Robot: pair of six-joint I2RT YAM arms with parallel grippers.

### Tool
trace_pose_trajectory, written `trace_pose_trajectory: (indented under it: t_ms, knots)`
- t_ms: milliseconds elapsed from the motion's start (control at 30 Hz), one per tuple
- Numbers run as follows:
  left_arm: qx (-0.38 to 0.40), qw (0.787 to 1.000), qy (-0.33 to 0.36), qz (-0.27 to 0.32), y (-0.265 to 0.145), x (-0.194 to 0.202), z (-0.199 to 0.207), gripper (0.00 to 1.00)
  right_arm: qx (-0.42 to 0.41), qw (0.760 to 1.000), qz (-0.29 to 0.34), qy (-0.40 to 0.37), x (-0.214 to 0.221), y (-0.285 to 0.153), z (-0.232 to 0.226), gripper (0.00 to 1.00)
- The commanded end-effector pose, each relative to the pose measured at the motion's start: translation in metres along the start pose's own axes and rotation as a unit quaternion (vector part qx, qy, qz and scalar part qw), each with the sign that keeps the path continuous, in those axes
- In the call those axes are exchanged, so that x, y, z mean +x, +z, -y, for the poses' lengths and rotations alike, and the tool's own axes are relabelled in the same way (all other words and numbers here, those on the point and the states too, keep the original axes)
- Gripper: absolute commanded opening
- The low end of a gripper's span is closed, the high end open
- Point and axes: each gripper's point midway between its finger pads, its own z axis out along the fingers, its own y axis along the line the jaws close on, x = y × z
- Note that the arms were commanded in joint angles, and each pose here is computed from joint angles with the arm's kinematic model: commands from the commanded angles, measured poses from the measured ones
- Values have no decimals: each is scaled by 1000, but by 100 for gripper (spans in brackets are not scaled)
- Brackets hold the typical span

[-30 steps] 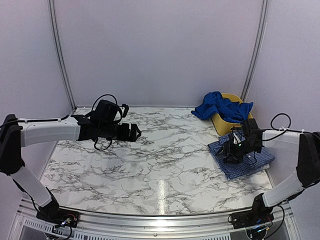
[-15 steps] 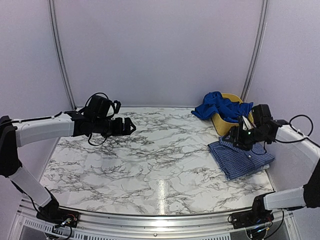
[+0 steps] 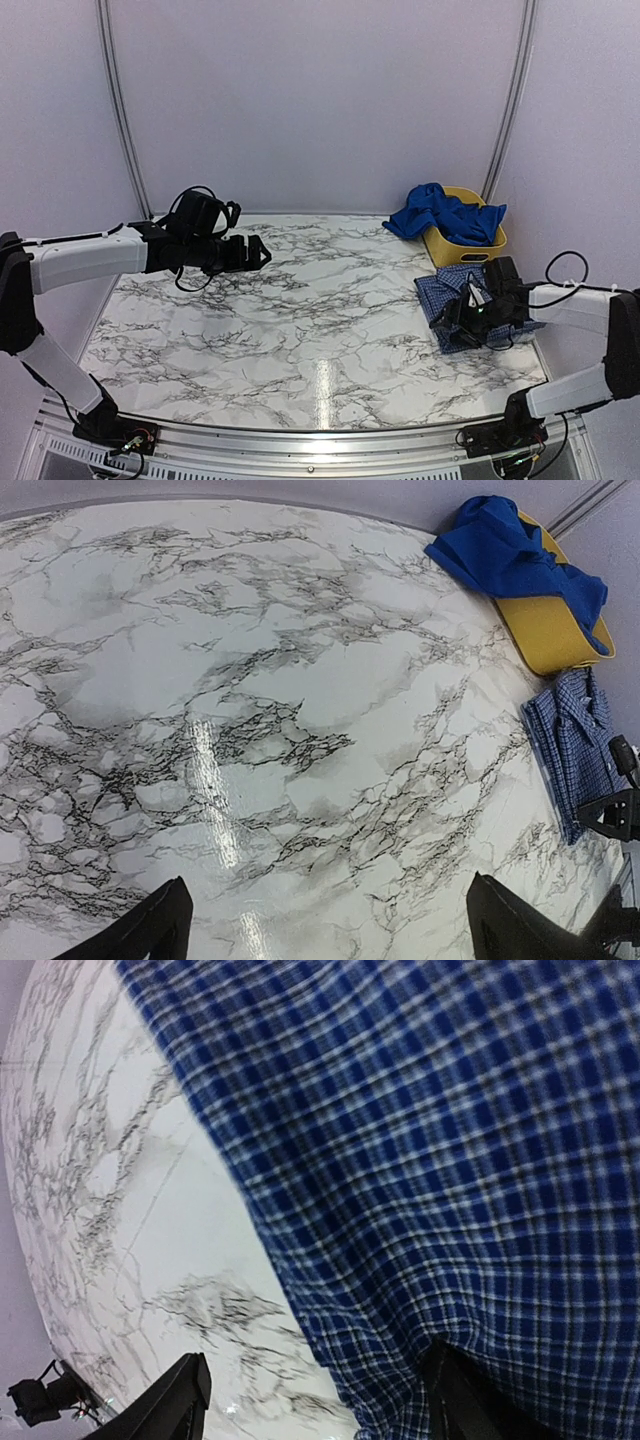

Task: Fold and stack the mixed laundry pile
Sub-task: Adjust the square-folded shirt at the corner of the board.

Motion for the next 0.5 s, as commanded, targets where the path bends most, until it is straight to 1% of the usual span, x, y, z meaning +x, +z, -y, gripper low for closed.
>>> trace_pose_trajectory:
  t_ms: [0, 133, 200, 267, 300, 333, 367, 400, 467]
  knots:
    - [1, 1000, 7, -3, -7, -3, 1, 99, -56, 998, -6, 2, -5, 23, -37, 73]
    - [0, 1000, 11, 0, -12, -6, 1, 99, -60, 998, 10, -12, -20, 12, -58, 74]
    - [-1, 1000, 12, -1, -14, -7, 0, 99, -71, 997, 29, -31, -30, -5, -75, 74]
    - [0, 1000, 12, -1, -18, -9, 0, 99, -78, 993, 57, -72, -41, -30, -96, 76]
    - [1, 1000, 12, 0, -20, -10, 0, 99, -78, 990, 69, -91, -45, -45, -105, 78]
    - [1, 1000, 11, 2, -22, -12, 1, 99, -79, 986, 85, -121, -51, -59, -114, 84]
    - [2, 1000, 9, 5, -25, -14, 1, 99, -81, 981, 102, -143, -56, -74, -123, 95]
    - [2, 1000, 6, 7, -28, -17, 1, 99, -81, 976, 120, -160, -62, -89, -131, 98]
    - [1, 1000, 1, 10, -33, -23, 0, 99, -73, 967, 152, -190, -73, -116, -145, 99]
